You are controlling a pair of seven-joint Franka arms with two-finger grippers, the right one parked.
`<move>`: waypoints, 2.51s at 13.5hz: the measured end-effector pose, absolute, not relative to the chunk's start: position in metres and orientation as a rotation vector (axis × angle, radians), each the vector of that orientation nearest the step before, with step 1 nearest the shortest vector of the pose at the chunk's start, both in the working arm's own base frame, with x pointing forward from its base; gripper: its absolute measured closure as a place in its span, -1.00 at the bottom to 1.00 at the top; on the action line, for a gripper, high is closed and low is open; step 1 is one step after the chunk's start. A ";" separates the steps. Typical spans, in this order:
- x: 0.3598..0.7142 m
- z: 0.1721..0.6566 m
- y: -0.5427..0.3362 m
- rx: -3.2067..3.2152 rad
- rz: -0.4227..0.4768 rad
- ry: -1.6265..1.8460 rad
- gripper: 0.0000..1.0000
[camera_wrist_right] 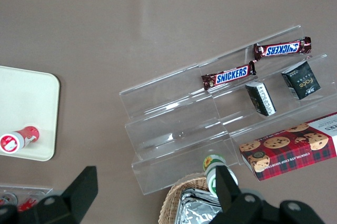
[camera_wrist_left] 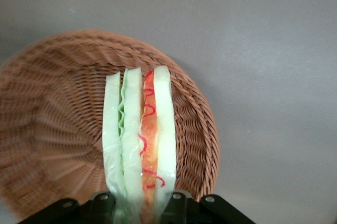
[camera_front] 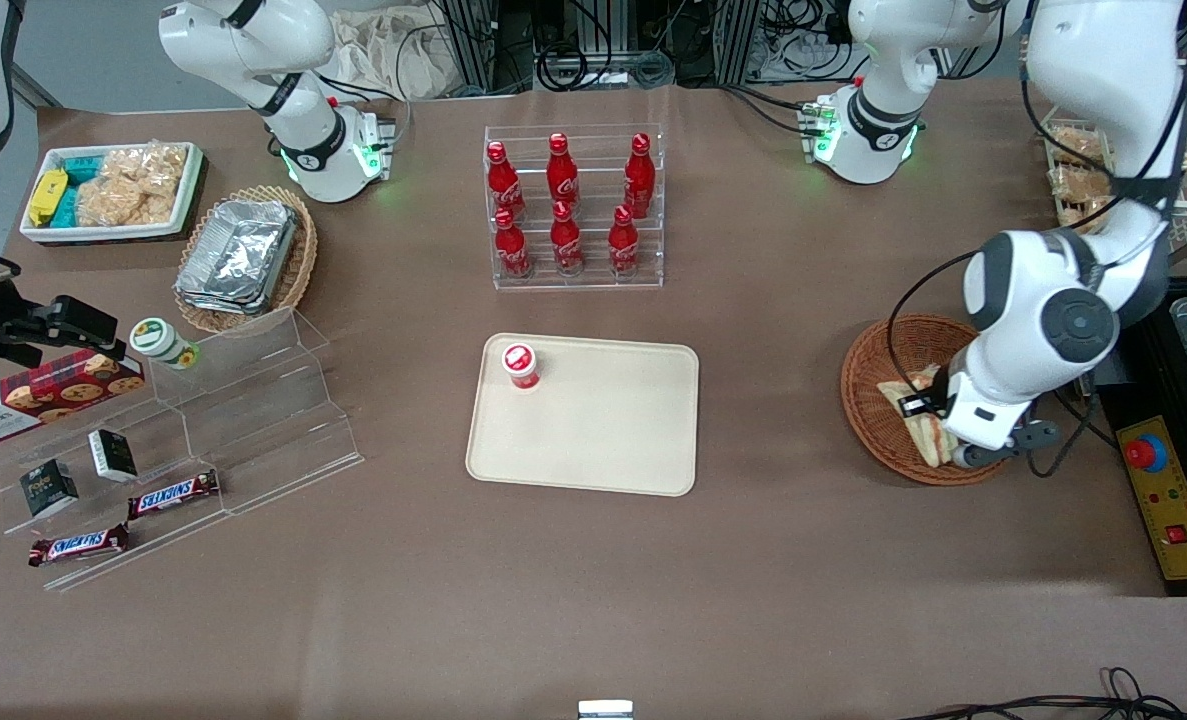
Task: Place sandwich from basket to tray
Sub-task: 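Close the left gripper on the sandwich wedge, then lift the sandwich and carry it over the cream tray, then lower the sandwich onto the tray beside the red cup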
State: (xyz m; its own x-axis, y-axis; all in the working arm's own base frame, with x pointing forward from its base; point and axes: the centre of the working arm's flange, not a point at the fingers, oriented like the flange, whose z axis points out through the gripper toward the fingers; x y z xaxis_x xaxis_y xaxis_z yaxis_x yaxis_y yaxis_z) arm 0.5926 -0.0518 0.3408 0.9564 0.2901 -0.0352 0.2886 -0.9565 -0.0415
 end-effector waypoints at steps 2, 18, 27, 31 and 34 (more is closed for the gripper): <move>0.596 0.400 -0.052 -3.064 0.092 -0.414 0.42; 0.475 0.640 -0.295 -3.035 0.081 -0.323 0.42; 0.524 0.473 -0.406 -3.094 0.153 -0.223 0.41; 0.547 0.377 -0.427 -3.077 0.157 -0.242 0.42; 0.562 0.316 -0.429 -3.097 0.180 -0.249 0.42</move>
State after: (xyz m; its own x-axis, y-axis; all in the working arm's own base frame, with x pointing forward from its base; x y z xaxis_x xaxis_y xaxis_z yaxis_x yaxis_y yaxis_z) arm 0.5616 -0.4288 0.3157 0.9805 0.1611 -0.1129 0.1577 -0.9867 -0.0386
